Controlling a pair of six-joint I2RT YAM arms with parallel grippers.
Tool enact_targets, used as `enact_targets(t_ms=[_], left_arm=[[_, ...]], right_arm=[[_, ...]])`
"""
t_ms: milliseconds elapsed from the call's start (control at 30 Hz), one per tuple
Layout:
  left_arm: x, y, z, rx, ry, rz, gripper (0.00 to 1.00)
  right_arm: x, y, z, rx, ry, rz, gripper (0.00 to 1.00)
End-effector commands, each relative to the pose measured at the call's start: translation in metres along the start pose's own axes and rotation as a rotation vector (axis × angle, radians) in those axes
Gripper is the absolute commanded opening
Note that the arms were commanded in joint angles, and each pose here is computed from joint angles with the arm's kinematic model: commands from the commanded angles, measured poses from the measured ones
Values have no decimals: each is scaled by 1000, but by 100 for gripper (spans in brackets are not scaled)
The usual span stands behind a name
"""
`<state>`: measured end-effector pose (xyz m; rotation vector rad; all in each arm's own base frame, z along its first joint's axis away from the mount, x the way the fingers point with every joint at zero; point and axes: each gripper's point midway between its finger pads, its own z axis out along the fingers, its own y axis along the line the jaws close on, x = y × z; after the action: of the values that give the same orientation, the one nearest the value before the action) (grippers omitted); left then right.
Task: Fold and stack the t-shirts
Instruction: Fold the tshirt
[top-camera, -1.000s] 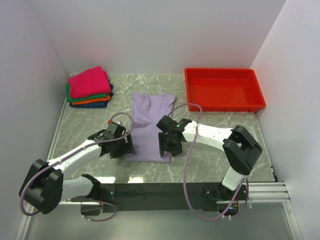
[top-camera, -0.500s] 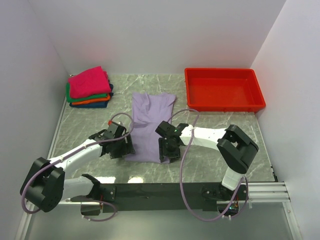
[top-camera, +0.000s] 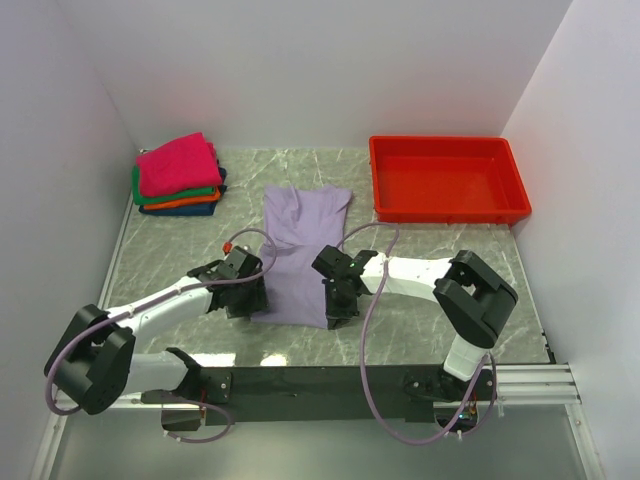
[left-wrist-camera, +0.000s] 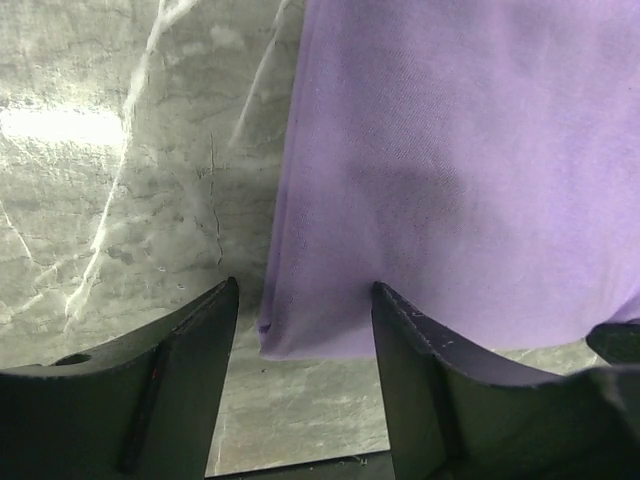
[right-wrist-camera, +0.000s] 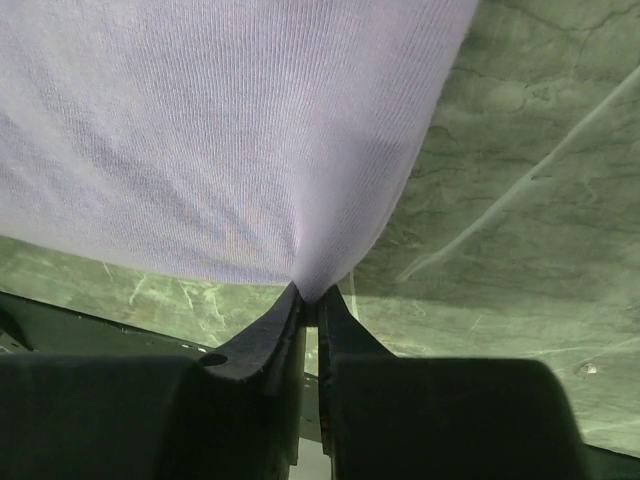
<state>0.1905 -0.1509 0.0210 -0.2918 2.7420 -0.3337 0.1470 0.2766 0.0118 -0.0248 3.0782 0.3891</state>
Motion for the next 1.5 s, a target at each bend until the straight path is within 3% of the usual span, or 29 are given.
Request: enact_targets(t_ms=[0,333,733,1100,1467], left_arm=[[9,11,4,-70,24,-4,62],[4,3,-18,-53,-55,-24,56],[8,19,-10,-111,-49,-79,52],[17,9,6,-60,20,-18,45],[23,7,5,-59,68,14,9]], right_arm=[[8,-19,11,82,10,-8,9],[6,-19,9,93,8,-20,9],[2,-16,8,83,2,-50,9],[0,-18,9,85,9,-64,8],[-5,-27,1,100,-13,-54,8]])
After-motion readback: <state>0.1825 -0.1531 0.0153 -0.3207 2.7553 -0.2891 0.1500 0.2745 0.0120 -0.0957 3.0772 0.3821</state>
